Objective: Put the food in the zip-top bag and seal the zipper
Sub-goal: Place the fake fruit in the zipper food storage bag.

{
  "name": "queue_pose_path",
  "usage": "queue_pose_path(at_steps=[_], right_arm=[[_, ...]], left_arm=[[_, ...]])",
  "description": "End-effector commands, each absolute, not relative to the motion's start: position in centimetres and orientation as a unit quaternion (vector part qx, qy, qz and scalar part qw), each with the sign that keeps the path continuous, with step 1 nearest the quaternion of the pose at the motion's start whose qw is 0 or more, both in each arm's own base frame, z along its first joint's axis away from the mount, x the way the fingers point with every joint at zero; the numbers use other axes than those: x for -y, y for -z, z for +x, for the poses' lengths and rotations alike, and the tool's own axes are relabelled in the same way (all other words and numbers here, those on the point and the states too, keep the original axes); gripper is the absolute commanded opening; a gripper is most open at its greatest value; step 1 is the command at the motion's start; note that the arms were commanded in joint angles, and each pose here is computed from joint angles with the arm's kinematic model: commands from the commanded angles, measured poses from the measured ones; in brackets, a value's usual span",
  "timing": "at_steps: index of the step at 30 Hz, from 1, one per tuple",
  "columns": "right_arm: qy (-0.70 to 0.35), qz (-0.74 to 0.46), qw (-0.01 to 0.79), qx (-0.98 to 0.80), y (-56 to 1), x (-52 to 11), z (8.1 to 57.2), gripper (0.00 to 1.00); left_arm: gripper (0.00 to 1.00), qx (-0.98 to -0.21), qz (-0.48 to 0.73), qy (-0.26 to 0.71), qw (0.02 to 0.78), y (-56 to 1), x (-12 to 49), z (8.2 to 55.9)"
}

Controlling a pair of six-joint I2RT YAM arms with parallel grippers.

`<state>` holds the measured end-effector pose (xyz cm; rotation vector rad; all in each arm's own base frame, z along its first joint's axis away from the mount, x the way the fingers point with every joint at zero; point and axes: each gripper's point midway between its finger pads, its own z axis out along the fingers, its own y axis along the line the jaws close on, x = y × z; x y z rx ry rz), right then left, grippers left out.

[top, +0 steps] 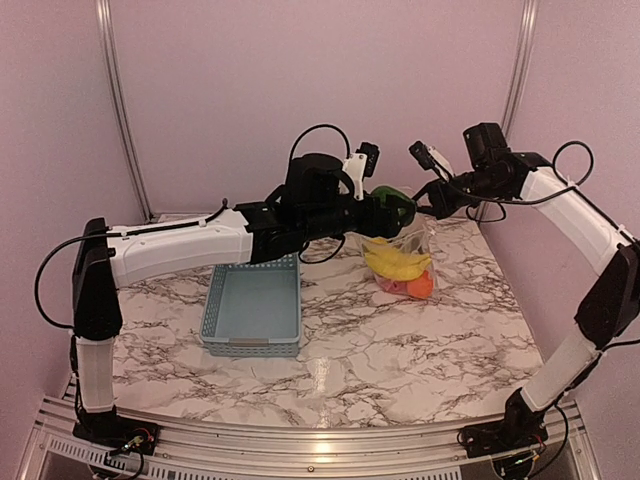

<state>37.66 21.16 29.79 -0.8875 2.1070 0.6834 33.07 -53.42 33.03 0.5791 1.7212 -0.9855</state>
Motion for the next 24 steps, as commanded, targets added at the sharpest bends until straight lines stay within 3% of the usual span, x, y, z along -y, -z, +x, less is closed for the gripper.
queue_pose_path(at_steps=[1,9,19,24], right_arm=[[-0.265,-0.357,0.401,-0.801,-32.9,-21.4,36.7,0.0],[-0.259,-0.357,0.412,-0.797,-33.7,-21.1,36.2,0.0],[-0.265,-0.36,0.408,-0.796,-33.5,-21.2,35.8,0.0],[-0.261,-0.359,0.409,-0.797,-33.4,-21.0,35.7,0.0]], left_arm=[[0.81,-0.731,0.232,0.381,0.516,-31.6,54.3,34.9],[0.81,-0.76,0.209,0.335,0.515,-28.4,54.3,36.8],[0.98,-0.785,0.189,0.299,0.508,-26.0,54.3,38.8],[0.99,-0.776,0.187,0.299,0.523,-27.8,53.9,38.7]])
